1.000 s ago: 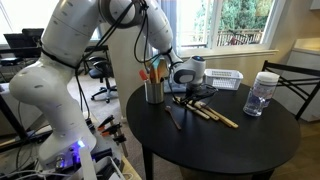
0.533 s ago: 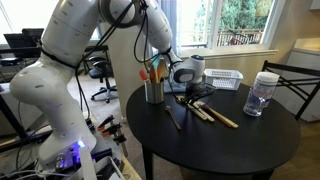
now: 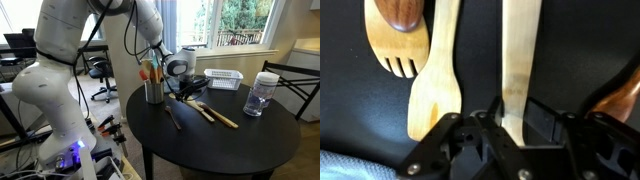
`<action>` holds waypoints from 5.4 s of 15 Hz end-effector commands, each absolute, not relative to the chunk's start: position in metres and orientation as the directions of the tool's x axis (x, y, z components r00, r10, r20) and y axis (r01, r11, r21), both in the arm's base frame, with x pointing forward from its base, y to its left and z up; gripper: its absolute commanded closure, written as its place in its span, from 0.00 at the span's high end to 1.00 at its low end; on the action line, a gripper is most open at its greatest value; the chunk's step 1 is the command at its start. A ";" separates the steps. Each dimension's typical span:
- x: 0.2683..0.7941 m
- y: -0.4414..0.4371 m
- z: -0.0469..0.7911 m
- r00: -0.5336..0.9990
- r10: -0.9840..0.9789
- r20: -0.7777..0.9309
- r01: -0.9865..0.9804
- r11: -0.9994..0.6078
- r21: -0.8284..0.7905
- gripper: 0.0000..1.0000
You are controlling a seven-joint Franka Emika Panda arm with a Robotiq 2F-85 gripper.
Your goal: Pick up the wooden spoon on the far left of the table on put it in the silver utensil holder
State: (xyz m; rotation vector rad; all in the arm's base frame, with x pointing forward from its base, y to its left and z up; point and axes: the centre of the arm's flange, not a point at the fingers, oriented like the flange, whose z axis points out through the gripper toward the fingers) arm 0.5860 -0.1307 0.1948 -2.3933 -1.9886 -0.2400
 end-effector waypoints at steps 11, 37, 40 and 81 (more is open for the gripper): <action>0.570 -0.128 0.268 0.413 0.898 0.155 0.892 -0.433 0.131 0.11; 0.529 -0.051 0.349 0.667 0.612 0.424 0.509 -0.790 0.340 0.11; 0.514 -0.056 0.354 0.670 0.589 0.451 0.458 -0.807 0.374 0.11; 0.419 0.028 0.375 0.393 0.785 0.480 0.580 -0.616 0.533 0.10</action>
